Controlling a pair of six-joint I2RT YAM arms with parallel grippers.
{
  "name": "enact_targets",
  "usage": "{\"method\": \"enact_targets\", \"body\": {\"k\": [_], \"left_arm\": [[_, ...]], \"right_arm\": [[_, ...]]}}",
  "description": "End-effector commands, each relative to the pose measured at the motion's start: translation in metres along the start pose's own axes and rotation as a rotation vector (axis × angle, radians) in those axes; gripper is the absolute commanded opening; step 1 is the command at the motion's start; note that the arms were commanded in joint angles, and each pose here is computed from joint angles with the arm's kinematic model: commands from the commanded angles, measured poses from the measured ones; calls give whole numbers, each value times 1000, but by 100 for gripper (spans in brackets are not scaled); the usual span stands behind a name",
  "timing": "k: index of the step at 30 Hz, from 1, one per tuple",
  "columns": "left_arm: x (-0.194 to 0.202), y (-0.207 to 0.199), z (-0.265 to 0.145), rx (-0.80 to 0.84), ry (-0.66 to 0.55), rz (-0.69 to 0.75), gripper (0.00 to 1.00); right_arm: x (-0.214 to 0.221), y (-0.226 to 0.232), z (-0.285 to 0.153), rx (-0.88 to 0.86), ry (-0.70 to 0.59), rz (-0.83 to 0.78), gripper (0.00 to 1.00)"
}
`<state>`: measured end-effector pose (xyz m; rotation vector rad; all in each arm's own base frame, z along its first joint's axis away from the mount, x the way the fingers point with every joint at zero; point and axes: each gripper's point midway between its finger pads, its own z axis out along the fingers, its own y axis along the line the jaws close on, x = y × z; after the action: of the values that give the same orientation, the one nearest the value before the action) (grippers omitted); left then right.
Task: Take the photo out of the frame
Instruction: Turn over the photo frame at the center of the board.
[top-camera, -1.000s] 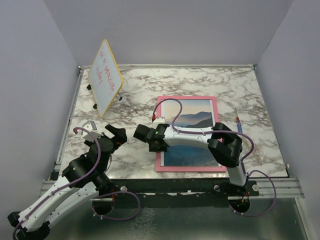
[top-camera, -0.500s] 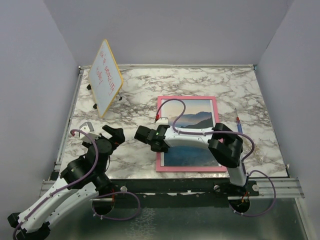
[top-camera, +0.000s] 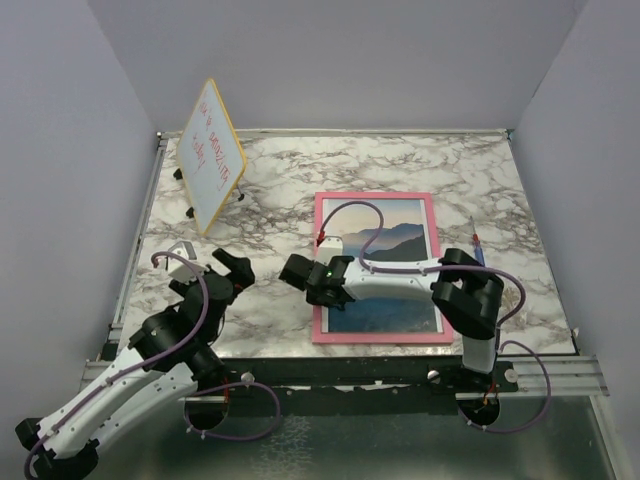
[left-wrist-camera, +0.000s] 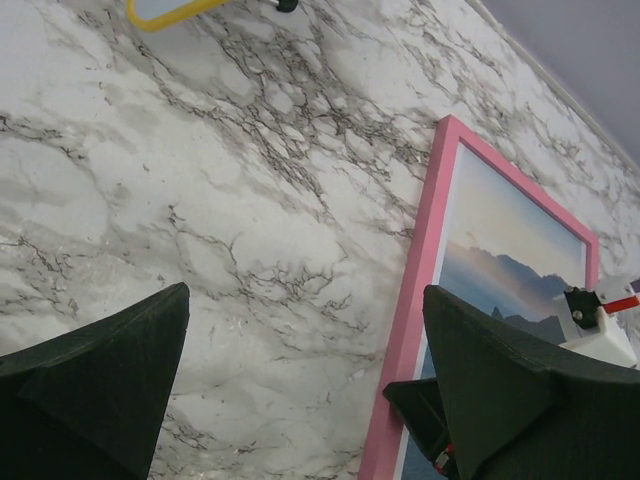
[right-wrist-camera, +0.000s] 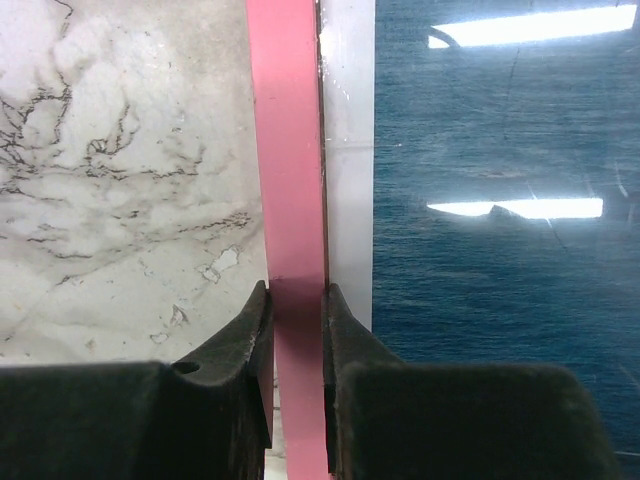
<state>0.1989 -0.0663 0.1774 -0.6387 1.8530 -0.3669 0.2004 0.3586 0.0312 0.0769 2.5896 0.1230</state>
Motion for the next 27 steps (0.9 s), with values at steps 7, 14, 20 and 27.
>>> {"method": "enact_targets", "body": {"k": [7,14,20,27], "left_arm": [[41,-14,13,38,144,122,99],[71,-38,19,166,224,132,99],[106,-69,20,329,332,60,99],[120,-74,32,327,385,-12,99]], "right_arm": [[2,11,-21,-279,-46,68,2],[-2,11,-29,-291,-75,8,1],[8,9,-38,-250,-88,-4,0],[14,9,-45,-253,-104,42,0]]}}
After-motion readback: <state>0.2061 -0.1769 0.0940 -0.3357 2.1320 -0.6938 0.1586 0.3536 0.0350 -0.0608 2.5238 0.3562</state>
